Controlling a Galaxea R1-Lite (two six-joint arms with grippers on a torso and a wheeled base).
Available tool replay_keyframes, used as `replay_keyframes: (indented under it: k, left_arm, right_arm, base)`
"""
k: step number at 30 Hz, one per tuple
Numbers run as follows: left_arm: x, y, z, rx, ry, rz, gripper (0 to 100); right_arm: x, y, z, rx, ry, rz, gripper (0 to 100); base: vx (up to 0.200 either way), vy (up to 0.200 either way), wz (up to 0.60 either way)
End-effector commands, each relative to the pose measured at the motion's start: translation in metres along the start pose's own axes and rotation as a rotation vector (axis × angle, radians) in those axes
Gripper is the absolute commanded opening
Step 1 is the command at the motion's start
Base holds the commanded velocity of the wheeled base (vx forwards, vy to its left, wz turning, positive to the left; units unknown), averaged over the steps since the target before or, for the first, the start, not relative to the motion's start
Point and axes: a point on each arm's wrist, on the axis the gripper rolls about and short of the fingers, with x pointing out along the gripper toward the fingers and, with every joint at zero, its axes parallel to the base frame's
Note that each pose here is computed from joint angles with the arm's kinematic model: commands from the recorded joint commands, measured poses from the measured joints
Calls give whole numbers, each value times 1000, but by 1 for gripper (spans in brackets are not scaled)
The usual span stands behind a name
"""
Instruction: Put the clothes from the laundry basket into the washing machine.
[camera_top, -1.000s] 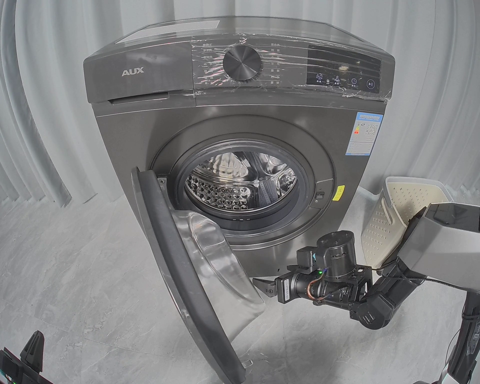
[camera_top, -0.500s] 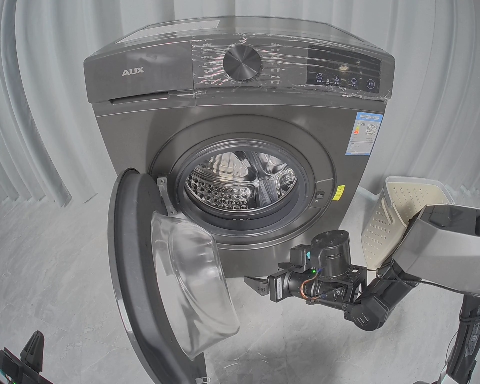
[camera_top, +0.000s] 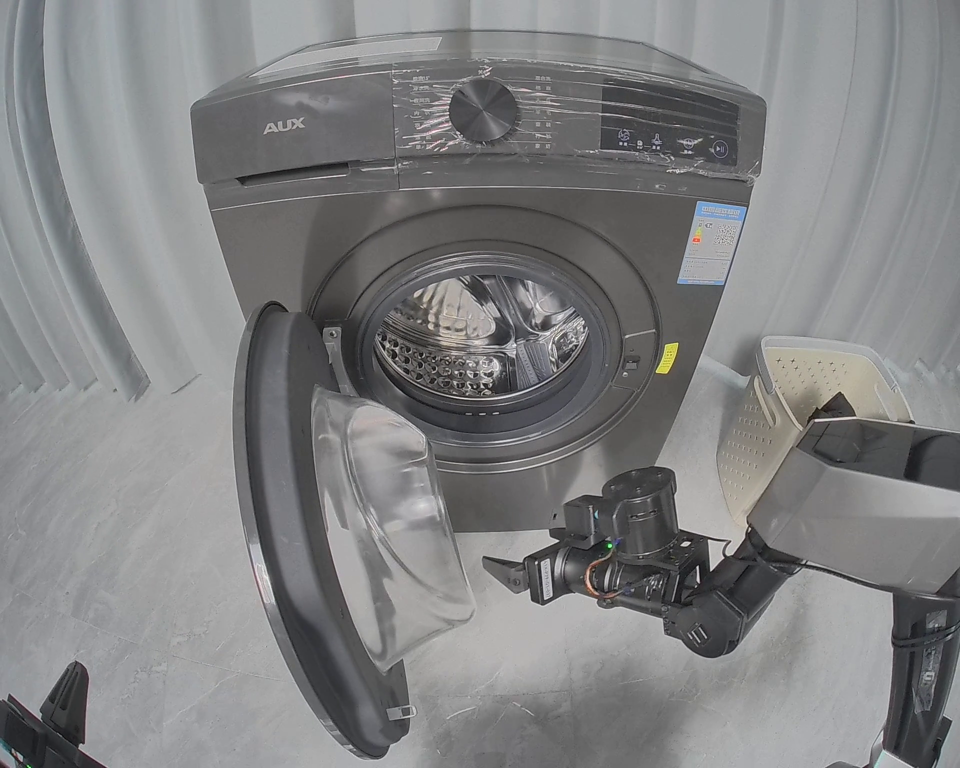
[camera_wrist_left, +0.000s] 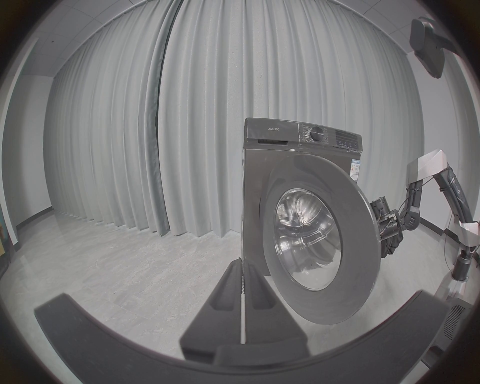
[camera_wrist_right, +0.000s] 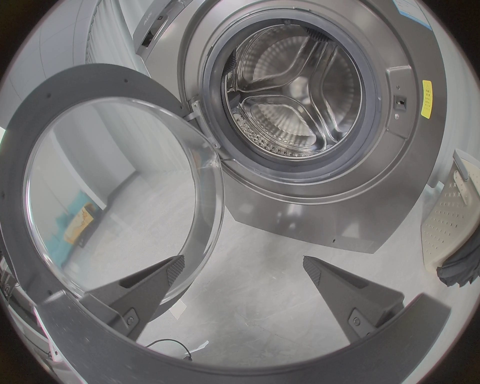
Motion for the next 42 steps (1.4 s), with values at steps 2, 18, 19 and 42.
replay_keyframes:
  k: [2,18,19,42]
  left_arm:
    - [0,0,-5,-1,-2,1,0]
    - [0,0,-5,1,-2,1,0]
    - [0,0,-5,1,-2,1,0]
    - [0,0,-5,1,-2,1,0]
  right_arm:
    - [7,18,-9,-15,14,48,100]
    - [13,30,9,-10,-64,131,100]
    - [14,31,10,-12,-68,134,100]
    - [80,66,17,-7,-154,196,100]
  base:
    - [0,0,0]
    - [0,0,0]
    - [0,0,0]
    - [-52,0,0]
